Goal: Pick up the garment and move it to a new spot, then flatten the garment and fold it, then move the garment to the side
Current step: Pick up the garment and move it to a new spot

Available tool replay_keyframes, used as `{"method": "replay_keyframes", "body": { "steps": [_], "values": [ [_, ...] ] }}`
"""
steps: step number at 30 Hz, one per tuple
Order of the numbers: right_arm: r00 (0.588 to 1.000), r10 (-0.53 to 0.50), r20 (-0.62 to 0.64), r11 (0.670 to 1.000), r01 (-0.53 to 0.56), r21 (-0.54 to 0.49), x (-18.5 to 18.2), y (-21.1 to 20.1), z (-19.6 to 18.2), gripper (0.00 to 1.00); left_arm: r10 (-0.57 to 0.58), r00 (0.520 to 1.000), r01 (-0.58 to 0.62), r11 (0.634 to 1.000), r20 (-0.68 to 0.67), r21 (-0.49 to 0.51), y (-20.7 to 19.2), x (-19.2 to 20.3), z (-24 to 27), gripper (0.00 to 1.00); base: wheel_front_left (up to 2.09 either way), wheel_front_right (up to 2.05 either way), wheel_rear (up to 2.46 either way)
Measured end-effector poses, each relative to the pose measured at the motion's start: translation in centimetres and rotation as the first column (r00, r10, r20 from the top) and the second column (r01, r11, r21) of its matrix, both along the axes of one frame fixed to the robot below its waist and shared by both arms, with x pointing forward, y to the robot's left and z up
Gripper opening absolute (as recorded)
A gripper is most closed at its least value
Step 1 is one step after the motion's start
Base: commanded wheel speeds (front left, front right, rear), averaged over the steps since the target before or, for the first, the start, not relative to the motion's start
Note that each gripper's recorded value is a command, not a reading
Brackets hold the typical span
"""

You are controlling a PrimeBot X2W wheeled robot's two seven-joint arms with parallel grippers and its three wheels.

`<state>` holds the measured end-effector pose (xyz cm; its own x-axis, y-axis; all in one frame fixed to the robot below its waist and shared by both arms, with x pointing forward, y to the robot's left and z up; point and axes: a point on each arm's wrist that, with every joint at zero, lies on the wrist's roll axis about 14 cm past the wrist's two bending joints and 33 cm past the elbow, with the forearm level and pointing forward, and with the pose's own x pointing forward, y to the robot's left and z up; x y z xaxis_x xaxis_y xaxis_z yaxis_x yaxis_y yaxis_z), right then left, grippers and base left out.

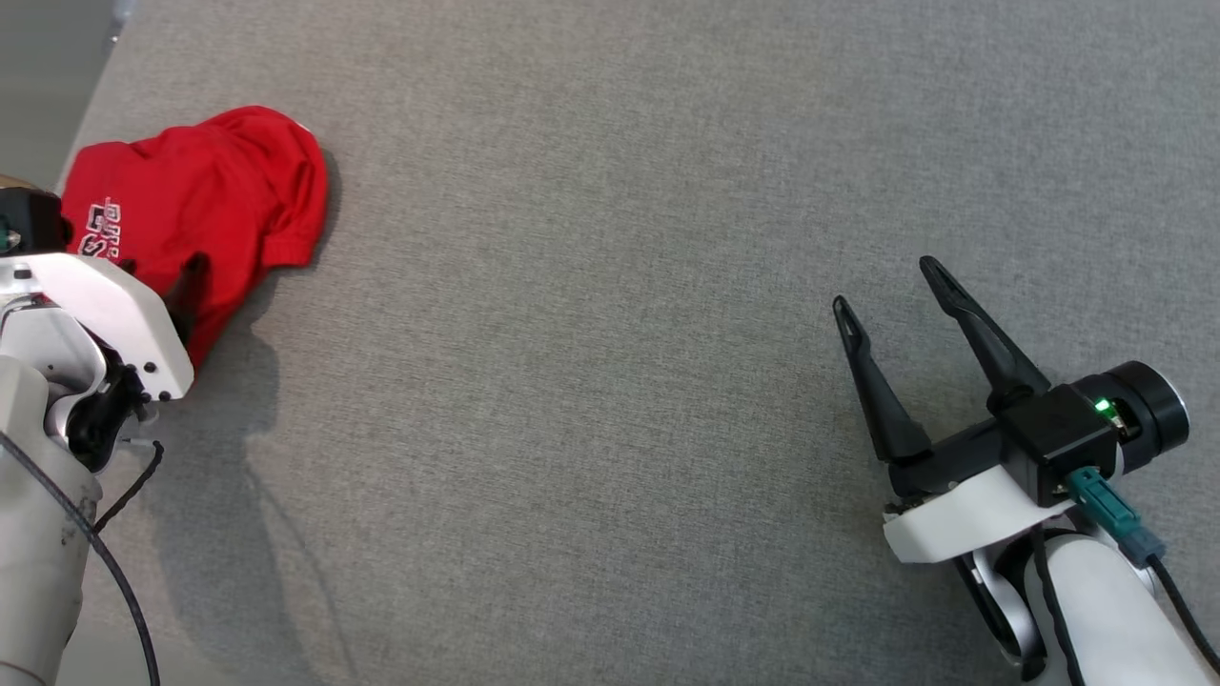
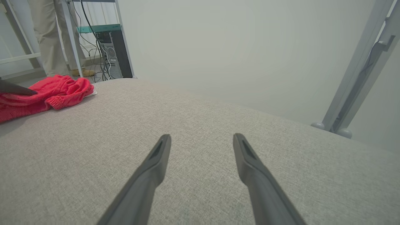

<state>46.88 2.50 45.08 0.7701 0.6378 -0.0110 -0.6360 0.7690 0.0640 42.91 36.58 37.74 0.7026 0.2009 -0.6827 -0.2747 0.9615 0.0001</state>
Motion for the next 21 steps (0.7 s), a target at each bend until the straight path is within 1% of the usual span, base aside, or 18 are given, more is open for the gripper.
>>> {"method": "replay_keyframes", "body": {
  "steps": [3, 4, 9, 12, 18, 20, 21],
  "values": [
    [1.000, -0.007, -0.013, 1.000, 0.007, -0.006, 0.1, -0.3, -0.7, 1.00, -0.015, 0.996, 0.012, 0.999, -0.087, -0.033, -0.7, -0.1, -1.7, 1.00, 0.00, 0.00, 0.00],
    [1.000, -0.013, -0.023, 1.000, 0.013, -0.008, 0.1, -0.5, -1.1, 1.00, -0.015, 0.994, 0.012, 0.999, -0.107, -0.031, -0.4, 0.2, -2.0, 1.00, 0.00, 0.00, 0.00],
    [0.999, -0.021, -0.038, 1.000, 0.021, -0.014, 0.1, -0.8, -1.9, 1.00, 0.017, 0.997, -0.016, 1.000, -0.080, 0.010, 1.3, 1.4, -1.6, 1.00, 0.00, 0.00, 0.00],
    [0.999, -0.027, -0.046, 1.000, 0.026, -0.017, 0.2, -1.0, -2.2, 1.00, 0.030, 0.997, -0.030, 1.000, -0.071, 0.002, 1.2, 2.0, -1.9, 1.00, 0.00, 0.00, 0.00],
    [0.998, -0.031, -0.051, 0.999, 0.030, -0.023, 0.2, -1.2, -2.6, 1.00, 0.024, 0.991, -0.026, 1.000, -0.133, -0.009, 0.5, 1.7, -3.5, 1.00, 0.00, 0.00, 0.00],
    [0.998, -0.031, -0.051, 0.999, 0.030, -0.026, 0.2, -1.3, -2.6, 1.00, 0.032, 0.987, -0.036, 0.999, -0.156, -0.027, 0.2, 1.4, -4.0, 1.00, 0.00, 0.00, 0.00],
    [0.998, -0.034, -0.051, 0.999, 0.033, -0.025, 0.1, -1.3, -2.6, 1.00, 0.033, 0.985, -0.040, 0.999, -0.167, -0.035, 0.1, 1.4, -4.2, 0.38, 0.00, 0.00, 0.00]
  ]
}}
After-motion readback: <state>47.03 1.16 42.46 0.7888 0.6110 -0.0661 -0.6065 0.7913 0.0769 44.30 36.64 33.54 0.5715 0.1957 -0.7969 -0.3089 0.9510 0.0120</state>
